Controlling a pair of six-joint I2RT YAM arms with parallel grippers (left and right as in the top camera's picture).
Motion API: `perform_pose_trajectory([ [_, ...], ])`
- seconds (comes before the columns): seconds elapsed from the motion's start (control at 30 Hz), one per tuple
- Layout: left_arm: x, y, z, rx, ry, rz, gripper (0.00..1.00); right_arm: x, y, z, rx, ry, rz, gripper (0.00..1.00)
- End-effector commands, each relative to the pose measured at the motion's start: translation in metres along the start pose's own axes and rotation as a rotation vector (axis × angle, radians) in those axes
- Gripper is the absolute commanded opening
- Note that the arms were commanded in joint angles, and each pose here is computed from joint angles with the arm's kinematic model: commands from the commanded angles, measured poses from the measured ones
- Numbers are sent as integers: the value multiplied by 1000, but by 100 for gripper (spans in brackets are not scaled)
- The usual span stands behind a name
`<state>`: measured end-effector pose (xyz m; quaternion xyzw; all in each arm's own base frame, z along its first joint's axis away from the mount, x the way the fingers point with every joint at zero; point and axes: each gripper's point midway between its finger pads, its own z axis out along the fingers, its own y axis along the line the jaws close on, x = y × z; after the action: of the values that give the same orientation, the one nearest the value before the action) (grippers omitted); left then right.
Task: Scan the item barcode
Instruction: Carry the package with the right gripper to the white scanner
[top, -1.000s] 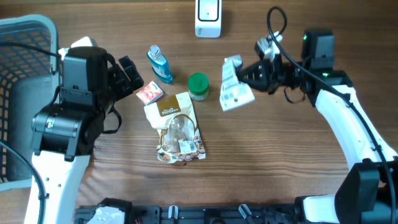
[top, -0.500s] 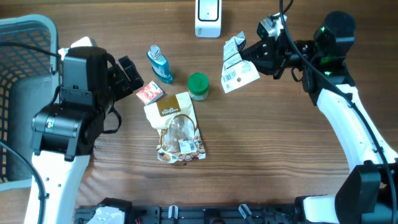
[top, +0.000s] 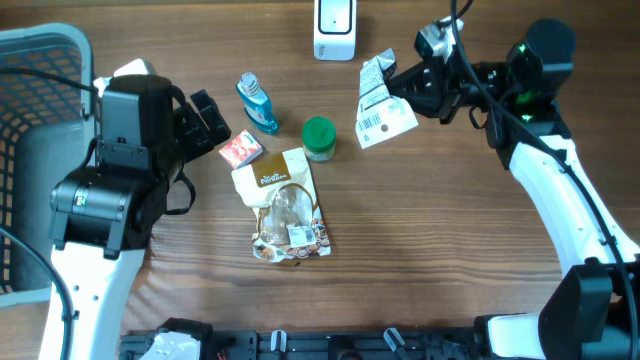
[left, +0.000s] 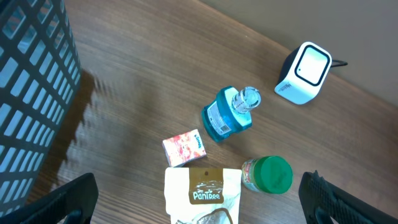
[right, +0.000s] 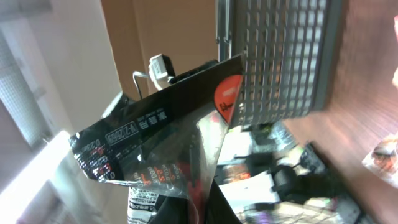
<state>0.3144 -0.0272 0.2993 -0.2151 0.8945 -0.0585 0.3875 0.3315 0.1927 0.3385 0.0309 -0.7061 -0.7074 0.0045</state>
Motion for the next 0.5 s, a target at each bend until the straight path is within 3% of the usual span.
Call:
perform_pose_trajectory([
  [0.0,-7,2,-6,-3,-31,6,100,2,19,-1,-1,-9,-295,5],
  [0.1,-7,2,-6,-3,-31,6,100,0,19,-1,0,-19,-469,5],
  [0.23,-7,2,-6,-3,-31,6,100,-9,17,-1,5,-60,-513,5],
  [0.47,-7,2,-6,-3,-31,6,100,-56,-9,-6,9,-259,-123,5],
])
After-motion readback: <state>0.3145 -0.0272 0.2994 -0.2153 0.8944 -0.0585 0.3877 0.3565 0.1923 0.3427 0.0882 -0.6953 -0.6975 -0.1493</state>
